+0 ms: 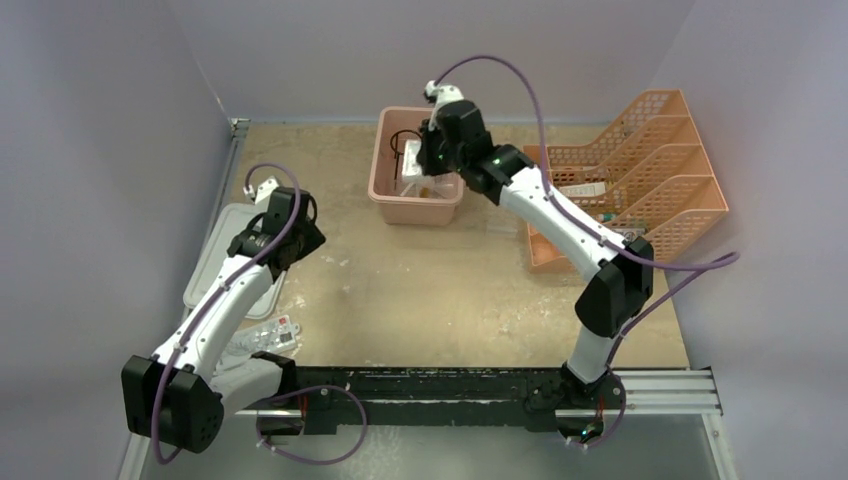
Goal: Organize the chemistry lab equipment
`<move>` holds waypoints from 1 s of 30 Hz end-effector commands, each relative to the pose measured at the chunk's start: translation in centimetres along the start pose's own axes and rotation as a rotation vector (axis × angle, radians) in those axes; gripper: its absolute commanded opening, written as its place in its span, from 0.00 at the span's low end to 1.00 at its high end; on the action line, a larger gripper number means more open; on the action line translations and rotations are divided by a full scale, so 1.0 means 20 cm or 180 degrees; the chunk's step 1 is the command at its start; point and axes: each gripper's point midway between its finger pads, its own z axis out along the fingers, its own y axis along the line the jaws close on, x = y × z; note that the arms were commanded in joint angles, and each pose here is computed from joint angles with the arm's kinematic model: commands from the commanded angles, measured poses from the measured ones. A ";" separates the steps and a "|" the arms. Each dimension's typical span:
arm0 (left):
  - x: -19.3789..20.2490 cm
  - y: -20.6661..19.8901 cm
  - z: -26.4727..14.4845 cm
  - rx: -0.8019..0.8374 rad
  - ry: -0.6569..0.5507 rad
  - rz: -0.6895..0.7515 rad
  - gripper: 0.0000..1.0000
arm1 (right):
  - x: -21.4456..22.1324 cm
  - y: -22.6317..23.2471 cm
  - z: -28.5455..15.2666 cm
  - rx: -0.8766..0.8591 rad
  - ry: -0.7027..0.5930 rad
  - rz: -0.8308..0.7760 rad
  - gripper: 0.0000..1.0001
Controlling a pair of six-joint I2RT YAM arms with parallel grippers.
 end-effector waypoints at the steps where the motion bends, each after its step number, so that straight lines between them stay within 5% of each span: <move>1: -0.09 -0.04 -0.01 0.0013 -0.0157 0.0021 0.34 | -0.17 -0.27 0.01 0.0413 -0.0107 -0.0009 0.00; 9: -0.06 -0.02 0.05 -0.0074 -0.0096 0.0135 0.37 | -0.08 -0.58 0.23 0.0938 0.0183 -0.0186 0.00; 21: -0.11 0.09 0.13 -0.0442 -0.0188 0.0318 0.51 | 0.06 -0.67 0.50 0.0966 0.0451 -0.0303 0.01; 30: -0.15 0.18 0.26 -0.0722 -0.0115 0.0356 0.61 | 0.04 -0.69 0.51 0.1039 0.0409 -0.0325 0.23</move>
